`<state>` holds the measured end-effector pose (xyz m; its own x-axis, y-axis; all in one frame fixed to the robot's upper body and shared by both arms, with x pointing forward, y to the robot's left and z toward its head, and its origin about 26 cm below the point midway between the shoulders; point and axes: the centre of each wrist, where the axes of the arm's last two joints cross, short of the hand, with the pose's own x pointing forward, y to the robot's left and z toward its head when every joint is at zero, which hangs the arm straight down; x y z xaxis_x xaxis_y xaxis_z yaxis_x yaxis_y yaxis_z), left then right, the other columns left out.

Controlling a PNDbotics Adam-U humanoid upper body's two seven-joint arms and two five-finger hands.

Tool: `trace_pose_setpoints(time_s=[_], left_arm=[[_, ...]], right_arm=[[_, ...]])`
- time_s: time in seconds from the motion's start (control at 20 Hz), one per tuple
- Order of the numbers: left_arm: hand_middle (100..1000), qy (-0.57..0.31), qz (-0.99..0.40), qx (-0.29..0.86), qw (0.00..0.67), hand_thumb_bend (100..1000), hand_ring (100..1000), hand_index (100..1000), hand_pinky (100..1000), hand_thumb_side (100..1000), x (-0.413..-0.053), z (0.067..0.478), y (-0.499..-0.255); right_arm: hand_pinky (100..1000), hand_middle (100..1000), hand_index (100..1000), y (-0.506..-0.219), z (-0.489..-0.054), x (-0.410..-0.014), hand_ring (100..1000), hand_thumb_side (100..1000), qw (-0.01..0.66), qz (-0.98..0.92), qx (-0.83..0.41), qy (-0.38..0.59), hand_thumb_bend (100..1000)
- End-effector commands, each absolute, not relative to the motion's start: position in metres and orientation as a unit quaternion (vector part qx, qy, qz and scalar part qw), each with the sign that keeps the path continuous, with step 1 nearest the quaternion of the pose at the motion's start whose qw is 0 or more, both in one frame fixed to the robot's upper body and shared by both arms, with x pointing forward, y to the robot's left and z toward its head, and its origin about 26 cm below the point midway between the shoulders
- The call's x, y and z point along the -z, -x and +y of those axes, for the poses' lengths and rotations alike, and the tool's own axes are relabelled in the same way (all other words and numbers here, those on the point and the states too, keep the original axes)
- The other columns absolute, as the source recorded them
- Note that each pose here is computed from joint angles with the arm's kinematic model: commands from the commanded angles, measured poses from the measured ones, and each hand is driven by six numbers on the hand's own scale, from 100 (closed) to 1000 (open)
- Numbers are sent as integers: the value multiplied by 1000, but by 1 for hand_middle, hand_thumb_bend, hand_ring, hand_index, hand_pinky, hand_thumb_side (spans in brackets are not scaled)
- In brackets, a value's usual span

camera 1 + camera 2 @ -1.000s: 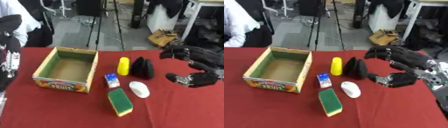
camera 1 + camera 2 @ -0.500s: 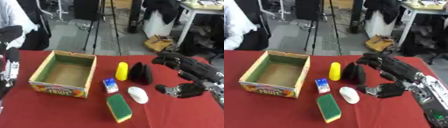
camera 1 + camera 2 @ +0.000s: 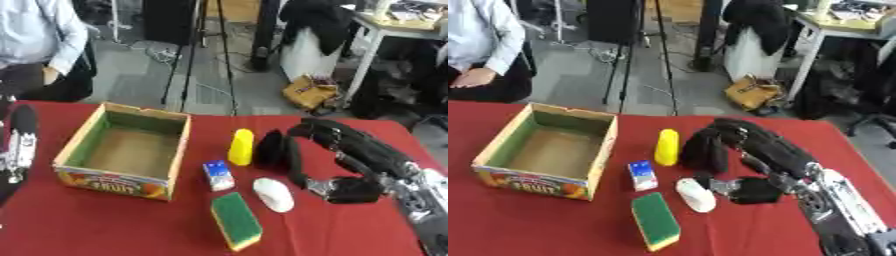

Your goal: Pick up objects on the table and place them in the box.

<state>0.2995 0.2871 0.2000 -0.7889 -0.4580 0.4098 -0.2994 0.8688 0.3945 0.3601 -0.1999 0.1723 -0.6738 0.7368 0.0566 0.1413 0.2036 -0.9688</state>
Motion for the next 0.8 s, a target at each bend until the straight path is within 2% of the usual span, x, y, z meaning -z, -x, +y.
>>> trace_pose_setpoints(time_s=[0.05,0.45,0.7,0.8], left_arm=[[804,-208,-935,156,241,100,846,807,914,742,-208,287,-297],[800,-206,-934,153,247,100,839,801,914,735,-206,286,-297],[798,-204,-934,153,249,100,836,799,914,732,-205,286,-297],[795,-204,-934,154,251,100,832,797,914,730,-204,286,-297]], right_arm=[[983,890,963,-357,-196,-182,1000,1000,261,-730,-537,332,379],[949,869,945,-364,-189,-164,984,1000,287,-723,-501,380,332],[941,863,941,-369,-185,-150,966,1000,295,-721,-482,401,340],[912,857,940,-372,-185,-143,945,1000,305,-721,-472,404,365]])
